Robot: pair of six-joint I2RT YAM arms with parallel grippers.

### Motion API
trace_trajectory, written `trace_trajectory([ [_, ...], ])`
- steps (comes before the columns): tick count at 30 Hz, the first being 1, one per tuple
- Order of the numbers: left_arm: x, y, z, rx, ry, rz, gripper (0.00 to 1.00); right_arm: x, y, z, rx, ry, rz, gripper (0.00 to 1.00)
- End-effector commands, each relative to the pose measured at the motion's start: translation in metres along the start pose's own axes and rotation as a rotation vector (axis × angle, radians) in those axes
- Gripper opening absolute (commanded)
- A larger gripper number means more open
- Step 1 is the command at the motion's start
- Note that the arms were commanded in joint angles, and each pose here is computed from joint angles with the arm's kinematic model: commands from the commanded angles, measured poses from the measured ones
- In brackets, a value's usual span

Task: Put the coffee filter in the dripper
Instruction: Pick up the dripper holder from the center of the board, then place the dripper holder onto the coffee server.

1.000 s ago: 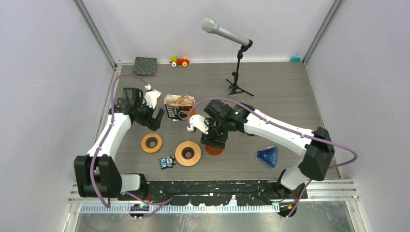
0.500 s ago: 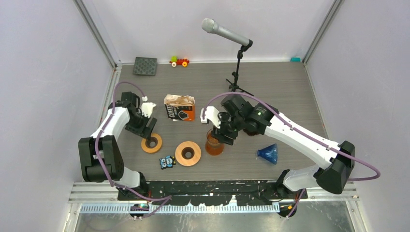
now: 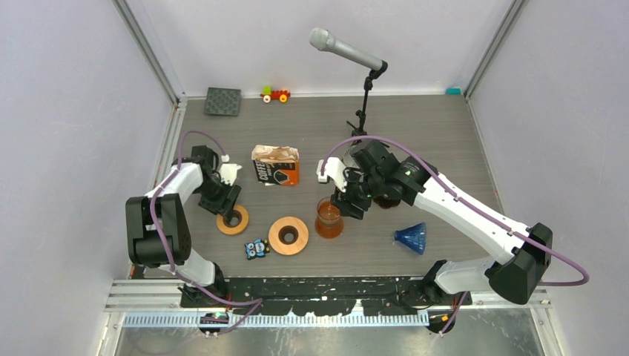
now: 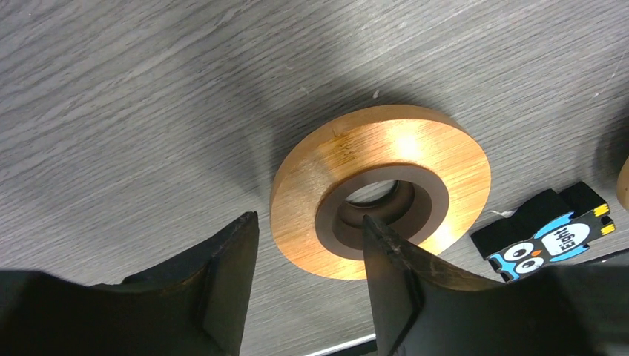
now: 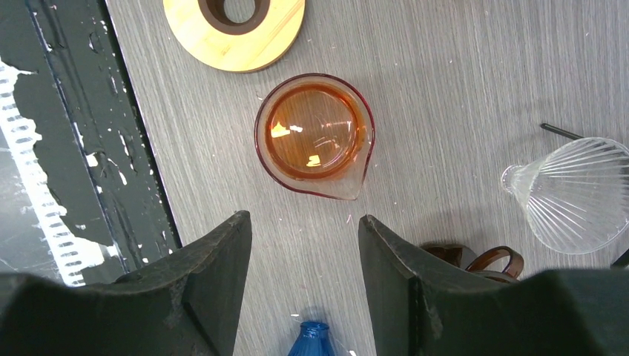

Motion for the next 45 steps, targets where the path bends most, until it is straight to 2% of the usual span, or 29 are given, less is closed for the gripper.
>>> trace_trajectory([
  [1,-0.006,0.005,-0.003,0.016,-0.031,-0.022,0.53,0.009,0.011,-0.005,-0.001,-0.025,-0.071,0.59],
  [5,-0.01,0.004,-0.005,0.022,-0.047,-0.012,0.48,0.009,0.009,-0.007,-0.007,-0.031,-0.071,0.59],
  [9,-0.009,0.006,-0.007,0.025,-0.062,-0.019,0.34,0.008,0.008,-0.01,-0.013,-0.04,-0.067,0.59],
  [12,0.001,0.013,-0.013,0.03,-0.086,-0.047,0.24,0.009,0.007,-0.013,-0.021,-0.054,-0.062,0.59],
  [15,0.022,0.026,-0.025,0.016,-0.107,-0.096,0.19,0.011,0.006,-0.018,-0.036,-0.074,-0.063,0.59],
  [24,0.098,0.074,-0.109,-0.224,-0.131,-0.215,0.18,0.039,0.001,-0.055,-0.19,-0.197,-0.136,0.58],
  [28,0.115,0.097,-0.15,-0.334,-0.171,-0.209,0.18,0.06,-0.002,-0.068,-0.254,-0.245,-0.201,0.58],
  [36,0.124,0.141,-0.243,-0.512,-0.28,-0.164,0.17,0.102,-0.016,-0.084,-0.318,-0.373,-0.312,0.58],
  [40,0.117,0.144,-0.28,-0.57,-0.323,-0.12,0.17,0.124,-0.024,-0.091,-0.363,-0.427,-0.358,0.58],
  [45,0.1,0.135,-0.302,-0.623,-0.316,-0.028,0.17,0.133,-0.028,-0.092,-0.381,-0.442,-0.382,0.58],
])
Point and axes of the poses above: each gripper's point midway between its finger pads, its own x axis back along the fingers, its own z axis along the line the jaws close on, y = z × x, the point moved 2 cm from there along x, back along the fingers, and after that the axes turned 3 degrees about x, right-handed, at the moved point
